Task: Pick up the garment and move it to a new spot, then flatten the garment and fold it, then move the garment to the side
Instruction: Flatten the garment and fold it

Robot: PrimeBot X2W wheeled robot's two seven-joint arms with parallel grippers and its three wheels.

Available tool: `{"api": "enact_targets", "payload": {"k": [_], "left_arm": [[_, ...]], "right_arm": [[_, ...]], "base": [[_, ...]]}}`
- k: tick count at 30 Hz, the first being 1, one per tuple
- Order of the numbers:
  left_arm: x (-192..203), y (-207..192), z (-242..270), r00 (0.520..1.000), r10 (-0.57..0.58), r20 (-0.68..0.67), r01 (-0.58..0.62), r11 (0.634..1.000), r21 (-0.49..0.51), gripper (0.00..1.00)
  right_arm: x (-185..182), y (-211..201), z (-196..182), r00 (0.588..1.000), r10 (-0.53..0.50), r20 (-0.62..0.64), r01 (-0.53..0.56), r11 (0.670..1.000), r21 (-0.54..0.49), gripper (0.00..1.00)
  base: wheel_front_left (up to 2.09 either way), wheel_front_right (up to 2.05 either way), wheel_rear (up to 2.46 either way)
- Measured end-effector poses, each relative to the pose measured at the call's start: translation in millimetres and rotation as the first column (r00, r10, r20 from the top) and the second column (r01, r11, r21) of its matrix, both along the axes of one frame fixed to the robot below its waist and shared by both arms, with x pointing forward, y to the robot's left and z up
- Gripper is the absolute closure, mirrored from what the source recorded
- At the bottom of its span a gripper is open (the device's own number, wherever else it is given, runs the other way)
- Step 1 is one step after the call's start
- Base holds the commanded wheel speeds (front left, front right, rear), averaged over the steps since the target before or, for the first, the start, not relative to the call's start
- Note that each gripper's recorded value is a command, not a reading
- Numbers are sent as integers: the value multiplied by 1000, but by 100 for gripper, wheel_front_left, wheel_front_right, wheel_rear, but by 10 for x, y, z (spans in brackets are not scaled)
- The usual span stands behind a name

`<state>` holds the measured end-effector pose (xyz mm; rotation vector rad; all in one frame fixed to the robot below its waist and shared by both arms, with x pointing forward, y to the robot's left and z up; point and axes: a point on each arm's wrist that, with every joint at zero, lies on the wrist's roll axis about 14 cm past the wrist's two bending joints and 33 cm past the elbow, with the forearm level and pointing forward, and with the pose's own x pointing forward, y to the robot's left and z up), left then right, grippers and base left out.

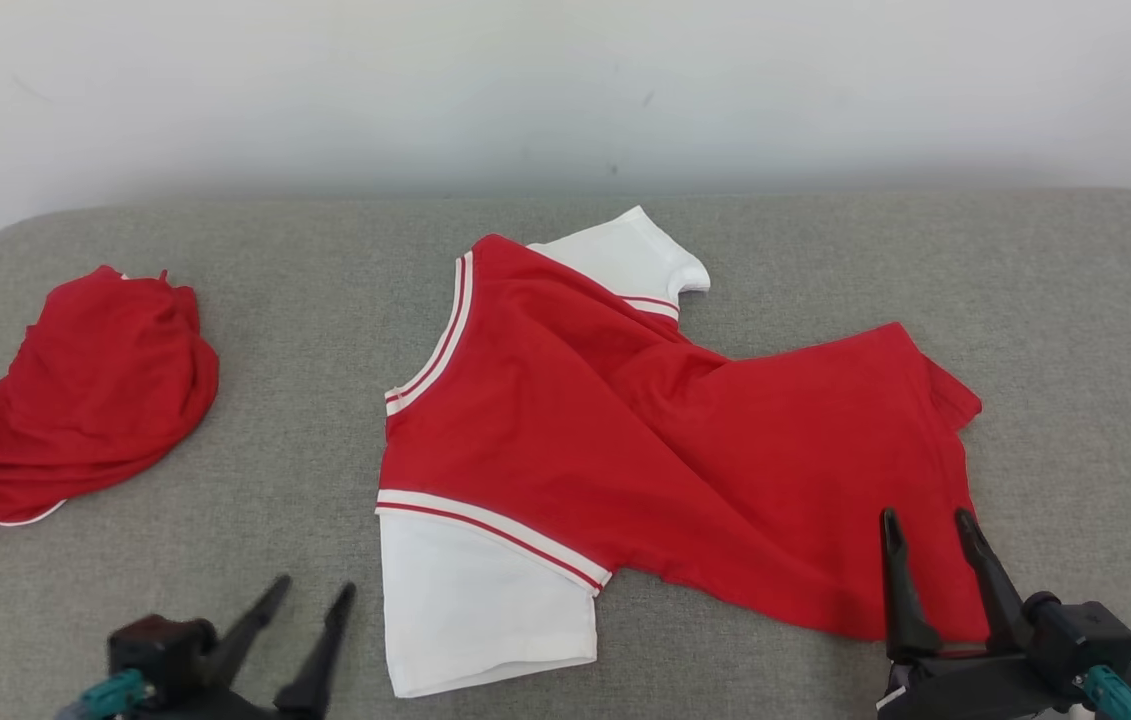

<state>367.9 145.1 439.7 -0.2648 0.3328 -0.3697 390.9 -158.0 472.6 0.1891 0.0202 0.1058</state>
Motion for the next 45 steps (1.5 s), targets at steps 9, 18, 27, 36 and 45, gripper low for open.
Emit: {"api": "enact_targets", "payload": {"k": [9,18,27,36,45], "left_arm": [[184,433,695,919,238,315,-257,966,18,0],[5,675,950,833,346,432,-380,925,-8,0],[-156,695,870,826,359,434,-399,917,0,0],[-271,702,705,836,377,399,-417,909,16,0],[-246,253,373,917,269,295,-286,958,15,0]], "right_arm": [[-78,-33,72,1000,-6,20,7,1000,-16,0],[-186,-88,172,999,-19,50,20,999,-25,0],[-281,-106,234,998,-19,65,21,999,-30,0],[-358,-116,144,999,-20,33,21,999,-33,0],[-352,-334,-47,997,-56,-57,51,995,-83,0]], "base": [[0,0,0],[0,0,0],[0,0,0],[0,0,0],[0,0,0]]}}
